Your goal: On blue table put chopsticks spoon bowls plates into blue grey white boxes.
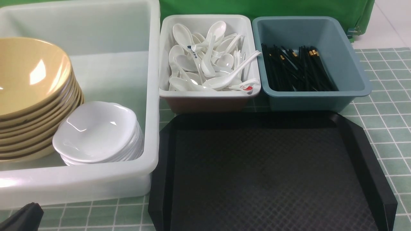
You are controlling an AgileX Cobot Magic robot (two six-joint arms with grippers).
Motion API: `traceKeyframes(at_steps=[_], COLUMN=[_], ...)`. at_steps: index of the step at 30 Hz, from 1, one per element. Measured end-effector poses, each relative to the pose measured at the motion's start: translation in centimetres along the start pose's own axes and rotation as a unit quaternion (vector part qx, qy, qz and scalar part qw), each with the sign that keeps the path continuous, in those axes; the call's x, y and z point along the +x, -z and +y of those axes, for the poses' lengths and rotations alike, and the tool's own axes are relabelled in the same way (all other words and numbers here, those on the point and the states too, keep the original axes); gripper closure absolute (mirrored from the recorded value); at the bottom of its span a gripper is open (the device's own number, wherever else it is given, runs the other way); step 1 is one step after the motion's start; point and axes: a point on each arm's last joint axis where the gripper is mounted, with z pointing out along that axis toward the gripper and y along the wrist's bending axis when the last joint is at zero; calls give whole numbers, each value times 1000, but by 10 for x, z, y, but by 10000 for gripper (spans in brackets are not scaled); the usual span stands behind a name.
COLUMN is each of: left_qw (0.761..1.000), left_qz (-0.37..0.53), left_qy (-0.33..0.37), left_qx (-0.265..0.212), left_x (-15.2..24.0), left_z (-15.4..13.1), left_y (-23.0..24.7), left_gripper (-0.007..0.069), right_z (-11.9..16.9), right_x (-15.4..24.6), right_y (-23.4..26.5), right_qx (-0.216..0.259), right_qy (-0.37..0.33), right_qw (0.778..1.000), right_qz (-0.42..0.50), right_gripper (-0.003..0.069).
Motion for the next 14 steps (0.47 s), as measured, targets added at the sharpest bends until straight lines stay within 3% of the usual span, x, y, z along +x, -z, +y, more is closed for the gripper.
traceKeyframes(at_steps=[14], left_qw=[1000], left_qz=[0], left_qy=[0], left_qx=[0], left_x=[0], left_z=[0], left_y=[0], left_gripper=[620], right_z=[0], right_x=[0], right_y=[0], right_qx=[0], right_qy=[0], right_qw=[1000], right_qz=[0], right_gripper=[503])
